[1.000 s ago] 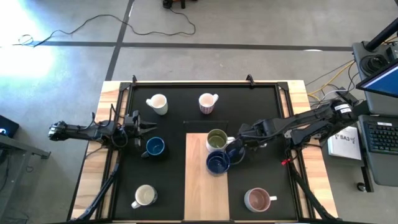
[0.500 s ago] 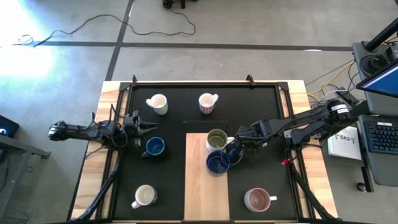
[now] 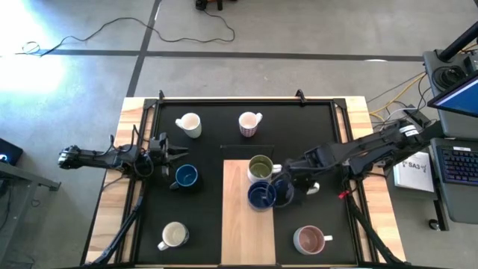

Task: Place coffee mugs
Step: Put the right blue patterned mug on the shelf

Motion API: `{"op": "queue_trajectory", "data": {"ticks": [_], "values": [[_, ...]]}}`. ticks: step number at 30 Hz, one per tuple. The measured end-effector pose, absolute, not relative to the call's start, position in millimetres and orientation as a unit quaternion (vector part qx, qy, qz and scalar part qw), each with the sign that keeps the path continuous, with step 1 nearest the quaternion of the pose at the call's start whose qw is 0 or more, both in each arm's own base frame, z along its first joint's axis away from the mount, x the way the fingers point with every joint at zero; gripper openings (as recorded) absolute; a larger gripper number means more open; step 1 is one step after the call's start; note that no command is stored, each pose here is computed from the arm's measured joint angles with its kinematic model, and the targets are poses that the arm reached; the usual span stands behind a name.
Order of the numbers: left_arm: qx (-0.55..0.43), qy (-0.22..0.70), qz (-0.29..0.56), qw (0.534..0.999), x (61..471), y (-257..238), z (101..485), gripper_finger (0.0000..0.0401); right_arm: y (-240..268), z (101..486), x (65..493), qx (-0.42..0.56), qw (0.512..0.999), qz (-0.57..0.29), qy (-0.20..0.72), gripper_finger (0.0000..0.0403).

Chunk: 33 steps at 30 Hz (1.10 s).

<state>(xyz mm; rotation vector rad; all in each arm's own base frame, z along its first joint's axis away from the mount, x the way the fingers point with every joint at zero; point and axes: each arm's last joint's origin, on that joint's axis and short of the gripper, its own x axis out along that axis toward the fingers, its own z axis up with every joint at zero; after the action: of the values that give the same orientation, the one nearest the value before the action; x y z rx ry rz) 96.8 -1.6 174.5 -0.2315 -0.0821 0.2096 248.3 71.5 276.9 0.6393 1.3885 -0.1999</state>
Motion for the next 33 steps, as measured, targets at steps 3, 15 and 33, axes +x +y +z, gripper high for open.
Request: {"op": "queue_trajectory", "data": {"ticks": [3,15,33], "values": [[-0.115,-0.04,0.104,0.987,97,-2,174,0.0082,89,285,248,0.298,0.719,-0.081,0.623,0.0014],[-0.115,-0.04,0.104,0.987,97,-2,174,0.0082,155,278,268,0.216,0.729,-0.025,0.649,0.0013],[-0.115,-0.041,0.104,0.987,97,-2,174,0.0082,196,290,317,0.133,0.771,0.078,0.618,0.0013]]}}
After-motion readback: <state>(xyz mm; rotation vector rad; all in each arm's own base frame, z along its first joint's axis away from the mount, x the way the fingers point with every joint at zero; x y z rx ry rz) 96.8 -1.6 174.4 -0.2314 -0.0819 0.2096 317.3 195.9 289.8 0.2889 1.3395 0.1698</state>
